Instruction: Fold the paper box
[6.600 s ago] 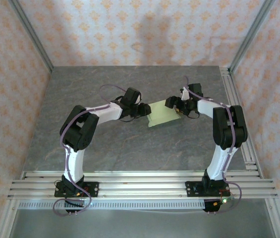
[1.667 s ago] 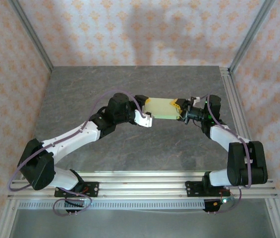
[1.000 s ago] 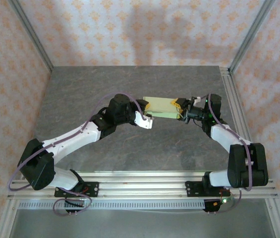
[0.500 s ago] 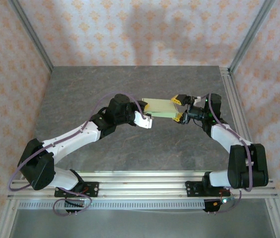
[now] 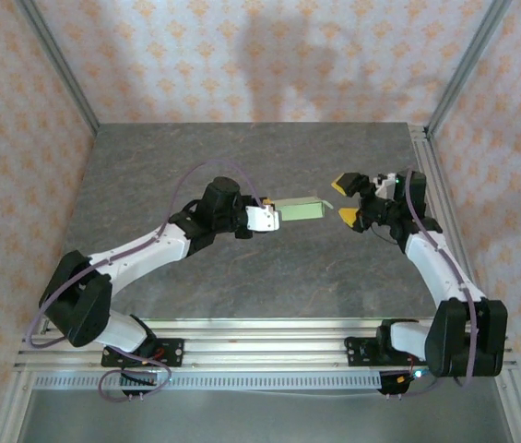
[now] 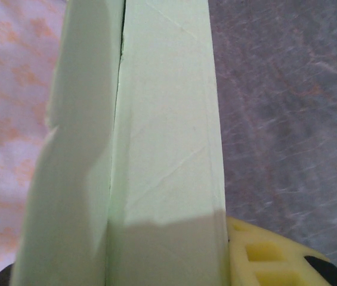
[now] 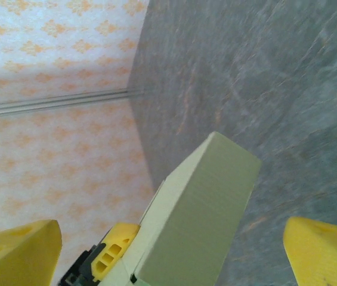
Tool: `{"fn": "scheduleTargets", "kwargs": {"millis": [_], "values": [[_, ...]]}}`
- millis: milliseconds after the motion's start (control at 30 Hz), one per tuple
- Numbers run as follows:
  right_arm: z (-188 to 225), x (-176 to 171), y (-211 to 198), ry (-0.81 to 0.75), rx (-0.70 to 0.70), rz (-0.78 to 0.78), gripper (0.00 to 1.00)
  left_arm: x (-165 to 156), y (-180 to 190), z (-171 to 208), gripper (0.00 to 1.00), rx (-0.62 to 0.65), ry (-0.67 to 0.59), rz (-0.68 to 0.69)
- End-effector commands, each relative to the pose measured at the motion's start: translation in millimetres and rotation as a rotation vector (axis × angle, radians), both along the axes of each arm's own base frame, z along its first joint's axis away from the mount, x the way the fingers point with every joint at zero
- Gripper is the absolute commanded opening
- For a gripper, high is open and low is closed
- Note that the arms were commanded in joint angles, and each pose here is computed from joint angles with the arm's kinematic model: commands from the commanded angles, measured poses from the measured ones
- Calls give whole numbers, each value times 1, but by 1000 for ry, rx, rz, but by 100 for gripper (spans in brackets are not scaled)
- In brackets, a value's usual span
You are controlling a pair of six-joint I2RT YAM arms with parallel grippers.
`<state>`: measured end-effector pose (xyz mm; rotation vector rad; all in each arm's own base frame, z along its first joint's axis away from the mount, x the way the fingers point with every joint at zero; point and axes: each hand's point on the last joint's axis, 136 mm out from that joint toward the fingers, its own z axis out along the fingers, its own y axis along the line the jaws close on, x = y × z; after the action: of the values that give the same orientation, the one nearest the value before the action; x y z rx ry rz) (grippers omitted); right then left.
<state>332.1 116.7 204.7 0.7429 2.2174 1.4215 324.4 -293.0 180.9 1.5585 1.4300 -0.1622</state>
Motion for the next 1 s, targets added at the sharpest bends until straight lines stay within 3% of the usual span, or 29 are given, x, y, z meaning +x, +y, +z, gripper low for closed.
{"fn": "scheduleTargets", "kwargs": {"millis": [0,200,467,733,867,967], "values": [[-2,-3,-16,-80,-177,-14,95,-12,-5,-6,34,-116,174,38],[9,-5,-22,-239,-328,30,95,-21,5,-30,34,-163,307,142],[51,-19,-12,-571,-503,130,95,-29,9,-67,34,-167,437,194],[28,-45,17,-713,-790,506,94,-32,16,-95,34,-88,529,184],[20,-48,22,-776,-878,649,88,-32,20,-100,35,-80,557,177],[9,-39,21,-757,-920,720,76,-32,22,-104,35,-64,580,166]]}}
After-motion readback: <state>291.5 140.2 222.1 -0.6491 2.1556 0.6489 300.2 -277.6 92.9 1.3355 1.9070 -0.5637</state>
